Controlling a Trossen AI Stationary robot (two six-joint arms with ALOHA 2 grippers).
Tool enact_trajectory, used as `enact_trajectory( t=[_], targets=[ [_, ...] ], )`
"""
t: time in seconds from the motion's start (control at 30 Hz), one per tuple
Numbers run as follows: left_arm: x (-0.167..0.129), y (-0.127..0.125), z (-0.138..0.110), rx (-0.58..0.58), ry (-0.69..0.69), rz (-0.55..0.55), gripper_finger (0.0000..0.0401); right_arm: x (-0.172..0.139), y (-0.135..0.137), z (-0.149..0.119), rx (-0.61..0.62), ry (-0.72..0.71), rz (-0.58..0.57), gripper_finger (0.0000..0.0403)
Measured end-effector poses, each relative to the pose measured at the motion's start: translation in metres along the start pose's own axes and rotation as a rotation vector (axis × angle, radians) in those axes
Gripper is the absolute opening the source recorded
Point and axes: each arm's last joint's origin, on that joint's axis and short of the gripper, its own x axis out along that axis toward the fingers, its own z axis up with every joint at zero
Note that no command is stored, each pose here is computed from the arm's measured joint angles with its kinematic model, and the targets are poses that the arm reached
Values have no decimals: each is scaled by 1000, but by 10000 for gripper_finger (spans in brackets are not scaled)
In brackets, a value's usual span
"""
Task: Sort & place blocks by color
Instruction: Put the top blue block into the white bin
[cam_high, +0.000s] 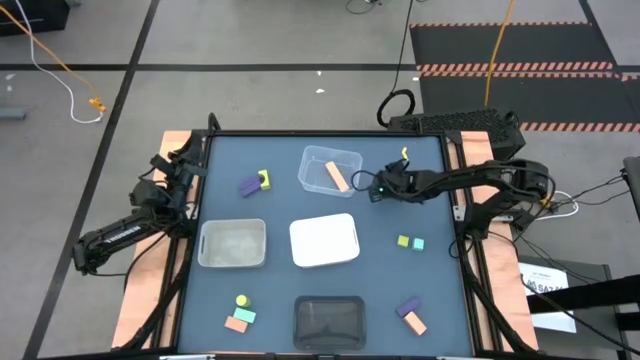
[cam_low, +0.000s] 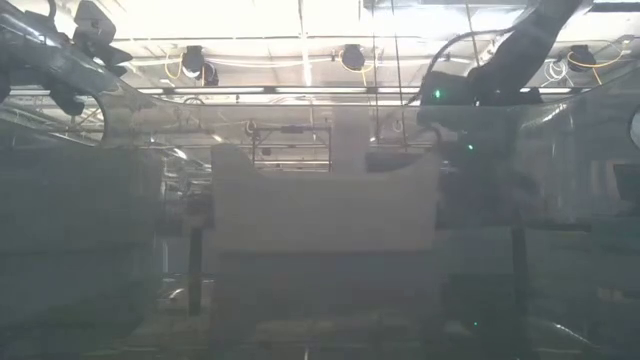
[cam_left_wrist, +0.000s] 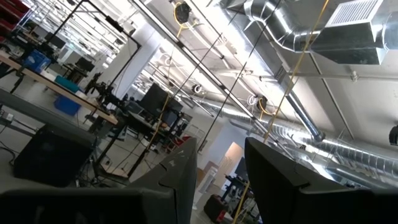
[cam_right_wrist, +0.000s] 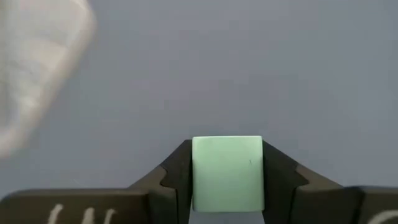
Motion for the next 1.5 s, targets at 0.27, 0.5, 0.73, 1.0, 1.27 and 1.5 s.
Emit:
enact_trajectory(
  t=[0.27, 0.5, 0.73, 1.0, 1.27, 1.5],
  targets=[
    [0, 0, 0, 0, -1, 0, 136, -34, 33, 30, -16, -339, 364, 112],
    [0, 0, 0, 0, -1, 0, 136, -79, 67, 39, -212, -642, 817, 112],
    [0, 0, 0, 0, 0, 0, 136, -104, 81, 21, -413, -758, 973, 112],
    [0, 0, 0, 0, -1, 0, 136, -115, 88, 3, -529, -781, 1011, 112],
    [0, 0, 0, 0, -1, 0, 136, -122, 91, -7, -610, -769, 1099, 112],
    [0, 0, 0, -1, -2, -1, 136, -124, 92, -16, -621, -719, 1117, 112]
  ],
)
